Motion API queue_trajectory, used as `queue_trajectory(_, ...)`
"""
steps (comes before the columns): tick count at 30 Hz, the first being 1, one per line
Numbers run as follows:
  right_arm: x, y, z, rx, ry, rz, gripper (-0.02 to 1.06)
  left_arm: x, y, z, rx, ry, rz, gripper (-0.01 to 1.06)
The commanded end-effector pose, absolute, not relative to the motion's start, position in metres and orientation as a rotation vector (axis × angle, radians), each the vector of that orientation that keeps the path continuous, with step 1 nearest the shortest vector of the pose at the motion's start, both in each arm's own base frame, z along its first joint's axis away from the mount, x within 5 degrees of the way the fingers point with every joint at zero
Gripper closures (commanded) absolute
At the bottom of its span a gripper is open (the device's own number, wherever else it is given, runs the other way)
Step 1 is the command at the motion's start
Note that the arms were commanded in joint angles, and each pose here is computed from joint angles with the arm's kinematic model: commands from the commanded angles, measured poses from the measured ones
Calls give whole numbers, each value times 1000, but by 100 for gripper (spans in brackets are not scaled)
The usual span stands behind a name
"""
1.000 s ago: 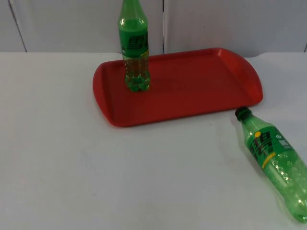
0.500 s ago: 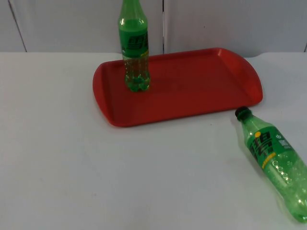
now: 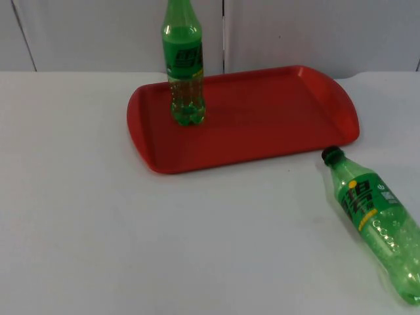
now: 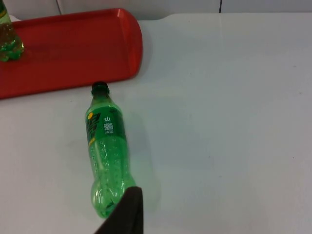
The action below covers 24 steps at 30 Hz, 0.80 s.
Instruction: Place the bottle upright on the tray.
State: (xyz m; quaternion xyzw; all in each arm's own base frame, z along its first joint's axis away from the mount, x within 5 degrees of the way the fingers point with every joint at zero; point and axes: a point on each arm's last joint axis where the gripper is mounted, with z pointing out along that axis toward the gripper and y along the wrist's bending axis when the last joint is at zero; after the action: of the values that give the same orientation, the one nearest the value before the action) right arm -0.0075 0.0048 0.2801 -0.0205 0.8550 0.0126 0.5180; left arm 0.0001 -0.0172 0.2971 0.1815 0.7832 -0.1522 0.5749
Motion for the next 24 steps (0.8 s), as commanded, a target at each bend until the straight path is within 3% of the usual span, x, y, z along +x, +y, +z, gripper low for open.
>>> queue_trajectory(1, -7, 5, 280, -48, 2043, 30, 0, -4, -13, 298, 390, 1840, -338, 0)
queue_trajectory(13, -7, 5, 280, -48, 2043, 30, 0, -11, -5, 286, 381, 1993, -262, 0)
queue_trajectory(24, -7, 5, 280, -48, 2043, 30, 0, -6, -4, 275, 353, 2042, -249, 0)
